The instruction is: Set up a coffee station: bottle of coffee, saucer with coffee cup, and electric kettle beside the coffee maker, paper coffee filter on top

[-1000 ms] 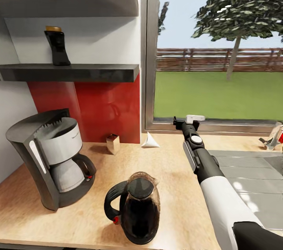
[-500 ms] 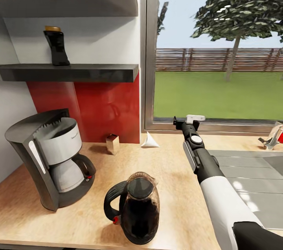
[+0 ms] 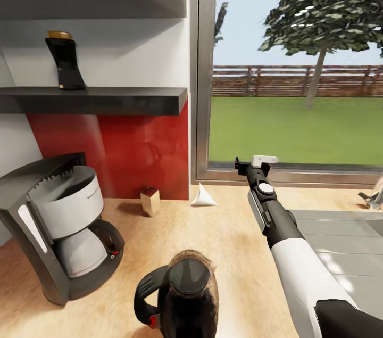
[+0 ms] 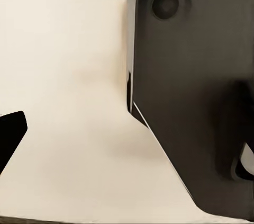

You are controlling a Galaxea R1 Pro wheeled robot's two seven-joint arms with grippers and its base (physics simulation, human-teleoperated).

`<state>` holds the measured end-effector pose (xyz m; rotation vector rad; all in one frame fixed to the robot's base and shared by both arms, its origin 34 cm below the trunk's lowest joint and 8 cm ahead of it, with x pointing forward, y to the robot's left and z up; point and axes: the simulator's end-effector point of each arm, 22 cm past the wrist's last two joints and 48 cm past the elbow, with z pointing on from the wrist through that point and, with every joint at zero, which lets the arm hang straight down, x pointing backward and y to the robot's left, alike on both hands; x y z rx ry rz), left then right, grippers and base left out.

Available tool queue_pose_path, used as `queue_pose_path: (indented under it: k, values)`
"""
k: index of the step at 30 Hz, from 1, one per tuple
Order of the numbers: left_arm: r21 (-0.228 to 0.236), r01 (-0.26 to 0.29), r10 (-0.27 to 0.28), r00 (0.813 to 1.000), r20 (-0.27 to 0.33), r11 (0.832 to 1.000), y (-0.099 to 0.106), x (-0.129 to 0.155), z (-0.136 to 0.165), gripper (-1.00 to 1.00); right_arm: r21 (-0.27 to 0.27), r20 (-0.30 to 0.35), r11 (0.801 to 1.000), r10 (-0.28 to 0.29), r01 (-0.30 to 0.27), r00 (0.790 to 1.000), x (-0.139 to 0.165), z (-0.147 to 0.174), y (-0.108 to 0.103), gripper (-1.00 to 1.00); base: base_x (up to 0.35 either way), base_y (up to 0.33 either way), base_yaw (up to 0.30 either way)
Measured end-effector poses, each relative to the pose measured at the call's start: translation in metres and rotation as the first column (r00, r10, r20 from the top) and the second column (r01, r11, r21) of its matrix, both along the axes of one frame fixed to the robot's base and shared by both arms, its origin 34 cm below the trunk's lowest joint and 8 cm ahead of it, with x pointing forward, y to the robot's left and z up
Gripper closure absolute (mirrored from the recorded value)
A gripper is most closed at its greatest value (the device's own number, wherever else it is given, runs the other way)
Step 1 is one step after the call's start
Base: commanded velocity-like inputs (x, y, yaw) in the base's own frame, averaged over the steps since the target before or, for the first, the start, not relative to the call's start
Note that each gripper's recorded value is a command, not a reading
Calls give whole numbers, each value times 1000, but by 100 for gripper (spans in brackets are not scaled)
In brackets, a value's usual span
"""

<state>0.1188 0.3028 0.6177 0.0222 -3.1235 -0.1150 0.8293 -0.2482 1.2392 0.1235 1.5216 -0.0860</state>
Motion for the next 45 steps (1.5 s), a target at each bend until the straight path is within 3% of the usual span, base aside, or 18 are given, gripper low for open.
queue_pose_path:
  k: [10, 12, 13, 15, 22, 28, 33, 38, 45]
  values:
    - [-1, 4, -4, 1000, -9, 1000, 0, -7, 0, -100, 0, 1, 1000, 0, 0, 1000, 0, 0, 0, -100, 154, 0, 0]
    - [2, 4, -4, 1000, -27, 1000, 2, -21, 1, -100, -1, -1, 1000, 0, 0, 1000, 0, 0, 0, -100, 18, 0, 0]
    - [19, 12, -11, 998, -57, 1000, 16, -43, 3, -100, -4, -4, 1000, -1, 1, 1000, 0, -2, -1, -100, 1, 0, 0]
    - [22, 11, -10, 998, -59, 1000, 18, -45, 3, -100, -6, -7, 1000, -1, 1, 1000, 0, -3, -1, -100, 0, 0, 0]
    - [21, 3, -2, 998, -61, 1000, 18, -46, 3, -100, -13, -107, 1000, 14, -15, 994, 3, -50, 7, -100, 0, 0, 0]
    - [19, -3, 4, 998, -70, 1000, 16, -48, 3, -100, -41, -284, 997, 48, -62, 958, -3, -97, 27, -100, 0, 0, 0]
    - [15, -7, 8, 992, -122, 1000, 14, -58, 4, -100, -56, -305, 996, 53, -73, 951, -4, -90, 33, -100, 0, 0, 0]
    - [17, -7, 9, 991, -136, 1000, 13, -59, 1, -100, -49, -354, 995, 63, -86, 933, -7, -87, 43, -100, 0, 0, 0]
    - [14, -6, 8, 990, -139, 1000, 12, -57, -4, -100, -13, -461, 991, 109, -130, 881, -18, -100, 80, -100, 0, 0, 0]
